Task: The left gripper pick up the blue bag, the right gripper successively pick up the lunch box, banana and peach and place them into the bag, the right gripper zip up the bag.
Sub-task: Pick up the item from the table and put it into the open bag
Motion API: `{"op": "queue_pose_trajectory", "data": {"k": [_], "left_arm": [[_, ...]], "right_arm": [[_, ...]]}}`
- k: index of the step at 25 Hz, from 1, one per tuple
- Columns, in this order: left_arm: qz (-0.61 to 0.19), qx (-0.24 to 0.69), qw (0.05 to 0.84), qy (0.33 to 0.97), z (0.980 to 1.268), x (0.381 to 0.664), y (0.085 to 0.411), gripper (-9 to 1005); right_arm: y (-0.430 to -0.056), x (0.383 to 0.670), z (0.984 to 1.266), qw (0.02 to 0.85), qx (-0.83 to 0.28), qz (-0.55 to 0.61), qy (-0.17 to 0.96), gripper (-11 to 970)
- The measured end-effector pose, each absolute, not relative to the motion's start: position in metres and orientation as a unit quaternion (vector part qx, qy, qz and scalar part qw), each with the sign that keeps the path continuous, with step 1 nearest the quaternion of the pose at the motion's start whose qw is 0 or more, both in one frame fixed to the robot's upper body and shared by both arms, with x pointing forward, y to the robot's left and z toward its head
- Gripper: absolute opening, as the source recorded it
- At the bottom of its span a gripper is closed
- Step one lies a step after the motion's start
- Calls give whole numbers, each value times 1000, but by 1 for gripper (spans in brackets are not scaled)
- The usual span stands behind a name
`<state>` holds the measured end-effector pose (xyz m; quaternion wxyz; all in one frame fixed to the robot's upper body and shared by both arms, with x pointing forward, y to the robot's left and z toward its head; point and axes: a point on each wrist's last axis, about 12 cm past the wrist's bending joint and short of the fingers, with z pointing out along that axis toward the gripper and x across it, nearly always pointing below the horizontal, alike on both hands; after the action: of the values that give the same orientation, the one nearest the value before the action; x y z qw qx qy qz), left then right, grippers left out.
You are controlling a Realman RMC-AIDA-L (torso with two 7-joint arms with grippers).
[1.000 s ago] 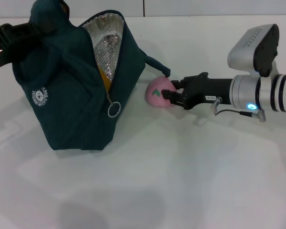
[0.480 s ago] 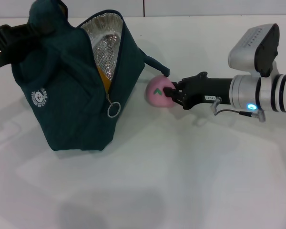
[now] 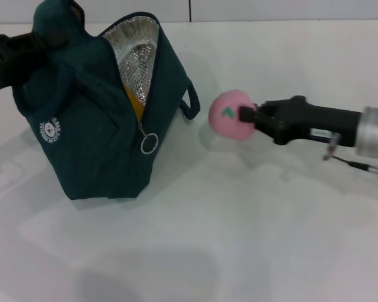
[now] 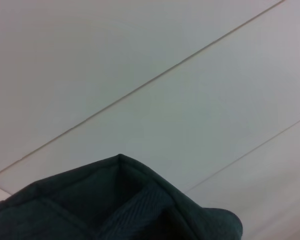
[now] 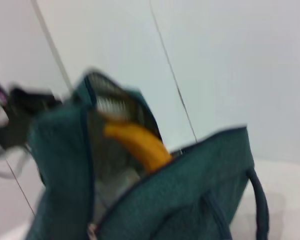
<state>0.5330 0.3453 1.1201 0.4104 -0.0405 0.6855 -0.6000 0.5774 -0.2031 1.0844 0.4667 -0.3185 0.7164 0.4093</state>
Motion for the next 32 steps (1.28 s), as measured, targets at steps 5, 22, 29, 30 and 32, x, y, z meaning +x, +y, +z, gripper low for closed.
{"op": "queue_pose_trajectory", "data": {"k": [5, 22, 29, 30, 32], "left_arm": [[-600, -42, 411, 685, 1119, 531, 345, 42], [-603, -51, 408, 684, 1110, 527, 342, 42], [-606, -49, 407, 682, 1110, 528, 338, 43], [-606, -49, 406, 682, 1111, 529, 338, 43], [-606, -48, 407, 682, 1111, 530, 337, 43]], "right_arm": [[-231, 561, 1088, 483, -285, 449, 696, 60], [-169, 621, 1158, 554, -318, 462, 615, 65], [-118, 637, 1172, 528, -390, 427, 622, 90], [-112, 637, 1173, 526, -398, 426, 619, 94], [-103, 637, 1176, 523, -411, 422, 616, 101]]}}
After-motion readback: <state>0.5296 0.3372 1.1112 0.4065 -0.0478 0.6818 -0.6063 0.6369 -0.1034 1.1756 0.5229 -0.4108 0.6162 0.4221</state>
